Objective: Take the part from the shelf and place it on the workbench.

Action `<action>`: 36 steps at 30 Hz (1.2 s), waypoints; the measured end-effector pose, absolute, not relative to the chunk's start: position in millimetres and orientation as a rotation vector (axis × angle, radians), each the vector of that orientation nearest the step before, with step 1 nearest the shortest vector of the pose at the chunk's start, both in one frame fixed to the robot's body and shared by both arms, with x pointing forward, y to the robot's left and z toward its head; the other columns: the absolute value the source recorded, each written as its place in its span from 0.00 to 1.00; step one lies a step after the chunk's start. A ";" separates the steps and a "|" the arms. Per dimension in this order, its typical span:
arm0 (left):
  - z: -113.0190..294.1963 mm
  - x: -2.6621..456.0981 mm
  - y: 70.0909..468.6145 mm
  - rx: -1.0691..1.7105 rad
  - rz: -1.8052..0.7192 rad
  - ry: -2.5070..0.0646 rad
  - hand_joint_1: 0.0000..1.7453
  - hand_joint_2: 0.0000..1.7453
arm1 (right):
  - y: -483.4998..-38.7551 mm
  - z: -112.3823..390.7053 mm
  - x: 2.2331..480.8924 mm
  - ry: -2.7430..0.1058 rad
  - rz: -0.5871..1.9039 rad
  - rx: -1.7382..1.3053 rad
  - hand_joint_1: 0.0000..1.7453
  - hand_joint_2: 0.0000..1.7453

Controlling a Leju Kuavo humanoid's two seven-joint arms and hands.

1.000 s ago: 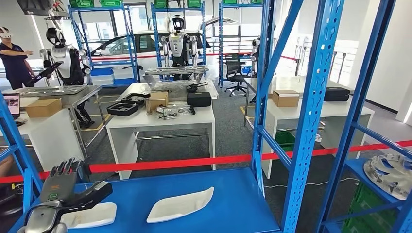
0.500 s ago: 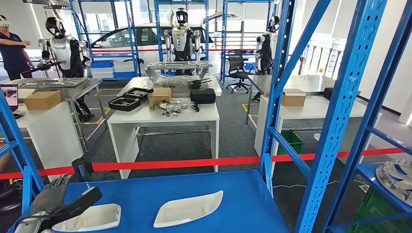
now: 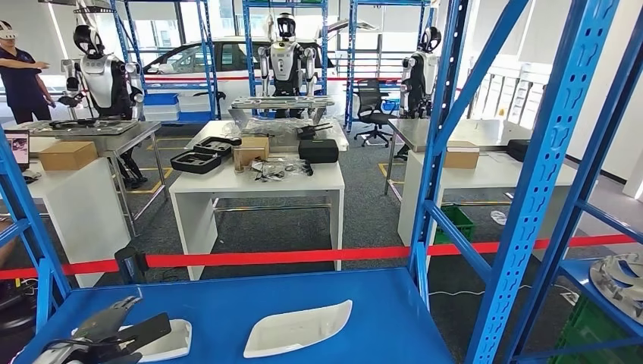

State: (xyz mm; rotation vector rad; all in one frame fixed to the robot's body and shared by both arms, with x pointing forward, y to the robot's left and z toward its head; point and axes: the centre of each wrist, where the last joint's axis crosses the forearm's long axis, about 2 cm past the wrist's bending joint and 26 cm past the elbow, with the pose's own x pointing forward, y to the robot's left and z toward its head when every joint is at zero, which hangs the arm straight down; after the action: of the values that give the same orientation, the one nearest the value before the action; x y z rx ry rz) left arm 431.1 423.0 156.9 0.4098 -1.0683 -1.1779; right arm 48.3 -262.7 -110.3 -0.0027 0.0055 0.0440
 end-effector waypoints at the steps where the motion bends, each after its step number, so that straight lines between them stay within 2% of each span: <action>1: 156.6 430.8 423.1 0.393 -1.175 -1.082 0.00 1.00 | -262.7 -110.3 48.2 0.004 0.044 -0.003 0.00 1.00; 21: 148.5 426.3 421.0 0.279 -1.149 -1.187 0.00 1.00 | -263.4 -110.5 47.4 0.002 0.027 0.000 0.00 1.00; 31: 141.8 425.7 406.5 0.256 -1.278 -1.024 0.00 1.00 | -263.7 -110.5 47.3 0.002 0.027 -0.001 0.00 1.00; 32: 140.2 425.1 404.7 0.254 -1.293 -1.007 0.15 1.00 | -263.8 -110.5 47.3 0.003 0.027 -0.002 0.00 1.00; 35: 134.8 423.1 398.2 0.246 -1.338 -0.964 0.88 1.00 | -264.0 -110.5 47.2 0.005 0.023 -0.003 0.00 1.00; 36: 133.2 422.6 395.8 0.245 -1.354 -0.952 0.99 1.00 | -264.1 -110.5 47.2 0.006 0.022 -0.003 0.00 1.00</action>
State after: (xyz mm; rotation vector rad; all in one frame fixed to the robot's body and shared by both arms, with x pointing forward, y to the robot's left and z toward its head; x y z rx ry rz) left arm 422.6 395.8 133.2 0.2449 -0.9517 -1.3543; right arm 47.2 -264.1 -110.5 -0.0029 0.0055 0.0223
